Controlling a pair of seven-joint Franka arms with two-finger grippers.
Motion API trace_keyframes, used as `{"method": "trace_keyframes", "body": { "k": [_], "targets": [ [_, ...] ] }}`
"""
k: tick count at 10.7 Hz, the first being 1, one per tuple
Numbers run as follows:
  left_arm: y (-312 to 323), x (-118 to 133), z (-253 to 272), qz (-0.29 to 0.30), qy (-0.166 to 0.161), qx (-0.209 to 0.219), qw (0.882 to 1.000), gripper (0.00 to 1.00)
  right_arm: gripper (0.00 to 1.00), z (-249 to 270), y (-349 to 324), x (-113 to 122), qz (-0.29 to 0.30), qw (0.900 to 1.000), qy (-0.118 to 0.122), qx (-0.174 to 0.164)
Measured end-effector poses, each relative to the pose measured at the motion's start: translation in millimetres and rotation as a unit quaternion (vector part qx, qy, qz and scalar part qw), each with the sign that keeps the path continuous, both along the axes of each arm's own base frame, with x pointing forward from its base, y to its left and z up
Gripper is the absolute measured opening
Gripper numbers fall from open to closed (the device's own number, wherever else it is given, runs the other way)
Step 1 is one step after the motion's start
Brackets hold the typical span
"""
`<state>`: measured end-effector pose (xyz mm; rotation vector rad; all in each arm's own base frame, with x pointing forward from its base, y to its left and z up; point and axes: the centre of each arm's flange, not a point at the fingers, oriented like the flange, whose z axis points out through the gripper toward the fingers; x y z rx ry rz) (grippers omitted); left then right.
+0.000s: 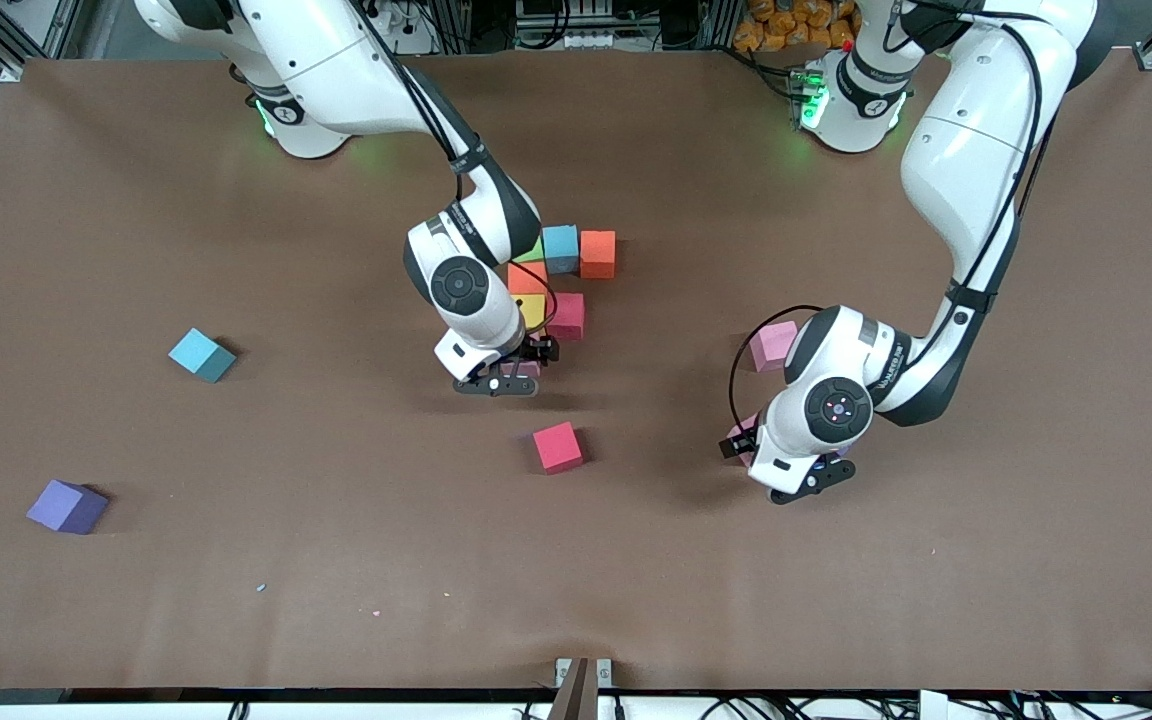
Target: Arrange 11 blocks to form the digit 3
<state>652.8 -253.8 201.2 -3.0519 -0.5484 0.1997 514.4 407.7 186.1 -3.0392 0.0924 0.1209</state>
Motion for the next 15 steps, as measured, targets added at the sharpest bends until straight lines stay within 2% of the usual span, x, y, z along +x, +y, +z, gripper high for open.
{"method": "trace_keyframes", "body": {
  "k": [2,3,5,8,11,13,15],
  "targets": [
    [0.4,0.6,0.4,0.0,-0.001,0.0,1.0,0.71,0.9,-0.3,1.5,-1.5,0.001,1.0,0.001,0.001],
    [0.3,1.1,1.3,0.001,-0.002,0.0,1.0,0.62,0.9,-0.2,3.6,-3.0,0.003,1.0,0.001,0.002],
    [-0.2,3.0,3.9,0.018,-0.005,0.0,1.0,0.58,0.91,5.4,5.9,-0.8,0.002,1.0,-0.005,0.007],
    [-9.9,1.7,8.2,0.055,-0.008,0.002,0.998,0.56,1.0,27.8,3.0,8.7,-0.004,1.0,-0.019,0.019],
    [-24.0,-4.0,14.4,0.065,-0.006,0.002,0.998,0.56,1.0,52.7,-17.7,28.9,-0.024,0.999,-0.031,0.029],
    [-41.2,-12.6,23.9,0.134,0.0,0.007,0.991,0.56,1.0,81.4,-36.2,43.7,-0.034,0.998,-0.031,0.034],
    [-65.1,-23.5,31.7,0.222,0.004,0.011,0.975,0.56,1.0,111.6,-56.3,56.0,-0.033,0.998,-0.038,0.041]
  ]
}}
